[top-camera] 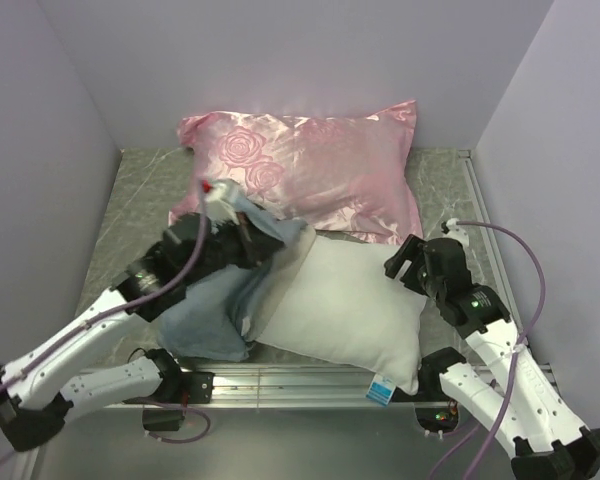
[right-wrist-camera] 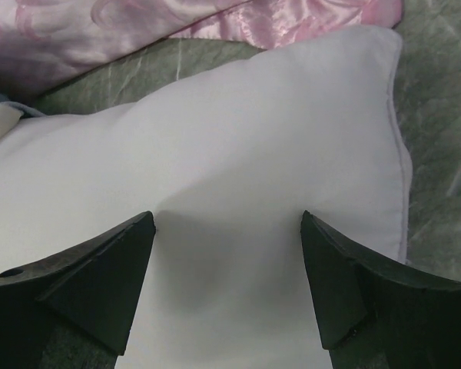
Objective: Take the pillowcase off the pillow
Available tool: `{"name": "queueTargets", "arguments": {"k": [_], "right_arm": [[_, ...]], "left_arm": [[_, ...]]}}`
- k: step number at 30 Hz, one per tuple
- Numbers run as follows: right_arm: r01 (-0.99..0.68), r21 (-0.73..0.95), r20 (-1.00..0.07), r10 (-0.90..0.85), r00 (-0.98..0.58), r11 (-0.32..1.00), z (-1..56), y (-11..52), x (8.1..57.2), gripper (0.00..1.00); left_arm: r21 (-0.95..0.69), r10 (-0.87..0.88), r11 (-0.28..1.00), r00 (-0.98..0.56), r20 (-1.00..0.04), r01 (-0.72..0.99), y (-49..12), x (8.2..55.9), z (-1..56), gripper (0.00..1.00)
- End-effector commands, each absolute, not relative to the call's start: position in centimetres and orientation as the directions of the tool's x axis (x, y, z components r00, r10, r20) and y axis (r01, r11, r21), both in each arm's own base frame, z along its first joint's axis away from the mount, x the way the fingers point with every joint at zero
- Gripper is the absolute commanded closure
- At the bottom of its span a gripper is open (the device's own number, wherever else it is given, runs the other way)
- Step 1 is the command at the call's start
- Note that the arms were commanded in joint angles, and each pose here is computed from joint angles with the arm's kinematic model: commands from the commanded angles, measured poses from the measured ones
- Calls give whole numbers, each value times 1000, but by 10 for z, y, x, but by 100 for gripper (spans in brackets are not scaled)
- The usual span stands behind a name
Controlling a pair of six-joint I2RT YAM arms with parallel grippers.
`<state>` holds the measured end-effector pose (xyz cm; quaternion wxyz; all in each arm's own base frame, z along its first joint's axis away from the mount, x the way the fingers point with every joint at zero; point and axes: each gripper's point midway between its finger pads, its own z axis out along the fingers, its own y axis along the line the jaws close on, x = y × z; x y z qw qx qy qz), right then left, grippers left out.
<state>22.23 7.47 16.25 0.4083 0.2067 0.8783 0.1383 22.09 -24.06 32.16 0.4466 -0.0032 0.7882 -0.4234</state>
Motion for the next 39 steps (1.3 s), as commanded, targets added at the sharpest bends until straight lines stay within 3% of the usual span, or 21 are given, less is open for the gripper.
{"name": "queueTargets", "arguments": {"k": [1, 4, 6, 7, 9, 10, 13, 17, 22, 25, 26, 28, 29, 32, 37, 38, 39], "right_arm": [[213, 471, -636, 496, -591, 856, 160, 91, 234, 16], [204, 486, -624, 501, -600, 850, 154, 97, 236, 16], [201, 491, -621, 503, -601, 848, 153, 99, 237, 16], [202, 490, -620, 502, -603, 848, 151, 99, 238, 17], [198, 492, -618, 500, -607, 848, 150, 100, 237, 17], [195, 492, -618, 498, -608, 848, 149, 100, 237, 17], [194, 493, -617, 498, -609, 848, 145, 100, 237, 17], [180, 511, -621, 506, -599, 841, 150, 103, 237, 20], [161, 499, -645, 489, -588, 851, 162, 100, 236, 20], [159, 499, -653, 490, -578, 852, 168, 98, 233, 20], [140, 508, -661, 490, -568, 850, 174, 98, 232, 21], [117, 519, -672, 488, -557, 847, 187, 100, 231, 20], [98, 519, -675, 478, -562, 849, 192, 102, 230, 21], [68, 520, -686, 463, -561, 852, 204, 108, 229, 20], [33, 526, -679, 443, -586, 850, 205, 126, 229, 21], [28, 529, -679, 443, -586, 848, 206, 130, 228, 21], [11, 529, -679, 430, -595, 849, 208, 136, 227, 21]], "left_arm": [[-719, -356, 489, -639, -682, 495, -304, 180, 344, 99], [-728, -310, 502, -689, -656, 467, -341, 155, 307, 99], [-734, -278, 510, -722, -634, 448, -361, 136, 275, 94], [-735, -269, 511, -729, -630, 446, -365, 132, 268, 83], [-727, -250, 520, -733, -632, 449, -370, 129, 255, 70], [-718, -252, 529, -725, -641, 452, -369, 131, 257, 53], [-678, -208, 512, -689, -694, 528, -372, 128, 279, 31], [-609, -114, 546, -669, -735, 576, -392, 127, 283, 29], [-584, -242, 582, -565, -789, 565, -363, 146, 333, 22], [-589, -376, 651, -472, -798, 478, -318, 166, 372, 21], [-575, -423, 722, -411, -807, 385, -284, 178, 375, 22], [-633, -535, 734, -363, -763, 247, -239, 185, 387, 22], [-632, -584, 770, -295, -756, 95, -202, 195, 379, 23], [-568, -568, 819, -250, -784, -78, -145, 199, 351, 20], [-501, -532, 847, -309, -789, -180, -120, 208, 307, 18], [-427, -478, 878, -334, -812, -217, -110, 217, 284, 18], [-467, -502, 865, -330, -799, -184, -120, 228, 285, 22]]}}
